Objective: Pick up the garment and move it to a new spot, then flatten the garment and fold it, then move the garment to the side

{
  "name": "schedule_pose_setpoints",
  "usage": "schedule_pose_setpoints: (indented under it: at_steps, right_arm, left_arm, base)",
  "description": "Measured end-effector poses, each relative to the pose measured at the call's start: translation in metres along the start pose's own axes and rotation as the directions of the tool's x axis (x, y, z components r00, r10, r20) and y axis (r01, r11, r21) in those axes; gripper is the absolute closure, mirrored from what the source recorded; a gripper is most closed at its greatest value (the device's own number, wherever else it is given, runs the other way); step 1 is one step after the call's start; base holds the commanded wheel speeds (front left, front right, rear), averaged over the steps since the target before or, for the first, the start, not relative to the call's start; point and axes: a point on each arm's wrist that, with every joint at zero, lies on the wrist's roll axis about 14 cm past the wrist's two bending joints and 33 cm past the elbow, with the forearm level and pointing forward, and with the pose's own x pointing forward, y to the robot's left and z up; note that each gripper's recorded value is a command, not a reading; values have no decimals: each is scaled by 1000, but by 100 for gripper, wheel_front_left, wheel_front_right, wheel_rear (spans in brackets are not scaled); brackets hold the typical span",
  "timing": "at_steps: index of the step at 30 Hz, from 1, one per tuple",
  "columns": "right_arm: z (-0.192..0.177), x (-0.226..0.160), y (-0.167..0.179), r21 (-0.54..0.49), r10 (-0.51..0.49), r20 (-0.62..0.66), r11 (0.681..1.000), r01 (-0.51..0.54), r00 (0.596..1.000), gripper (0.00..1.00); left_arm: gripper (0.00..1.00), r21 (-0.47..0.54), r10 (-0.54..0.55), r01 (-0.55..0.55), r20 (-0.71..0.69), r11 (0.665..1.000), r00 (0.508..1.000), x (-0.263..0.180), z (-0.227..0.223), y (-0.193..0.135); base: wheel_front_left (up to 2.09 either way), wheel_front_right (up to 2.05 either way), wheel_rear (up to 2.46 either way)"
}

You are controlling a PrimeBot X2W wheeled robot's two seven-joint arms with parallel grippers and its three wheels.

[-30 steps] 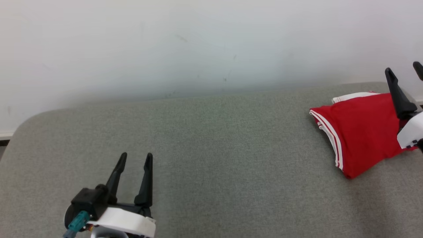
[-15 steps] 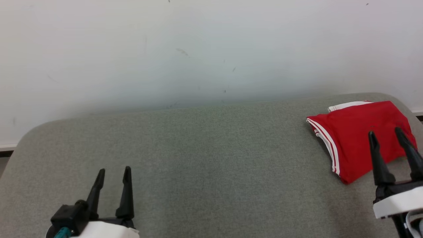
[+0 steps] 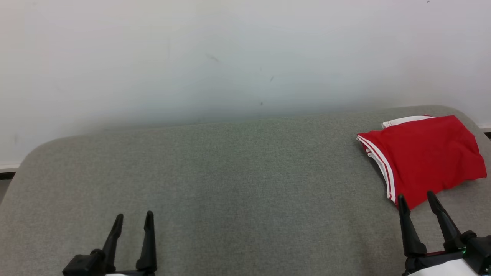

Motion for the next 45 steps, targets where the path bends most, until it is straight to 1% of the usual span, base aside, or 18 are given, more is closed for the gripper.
schedule_pose_setpoints:
  at_steps: [5,13,31,32,37,45]
  right_arm:
    - [-3,2,12,13,27,-5,1000,-27,1000,0]
    - [-9,3,19,30,36,-17,999,-36,999,0]
    - [-16,1,20,35,39,-39,999,-38,998,0]
    - [-18,0,21,37,39,-45,999,-37,998,100]
    - [-37,-9,21,74,23,-108,997,-15,994,100]
    - [-40,-8,11,202,-24,-129,978,50,991,100]
  left_arm:
    - [0,1,10,-10,-5,1000,1000,-2,-1,2]
    - [0,1,17,-17,-12,1000,1000,-3,-4,3]
    - [0,-3,5,-5,-19,1000,1000,-3,-6,0]
    - [100,-4,7,-7,-25,1000,1000,-3,-8,0]
    - [100,-23,27,-29,-92,999,995,-12,-27,4]
    - [100,-166,69,-90,-127,982,989,-13,-32,13]
  base:
    - [0,0,0]
    - [0,0,0]
    - [0,0,0]
    - [0,0,0]
    - [0,0,0]
    - [0,0,0]
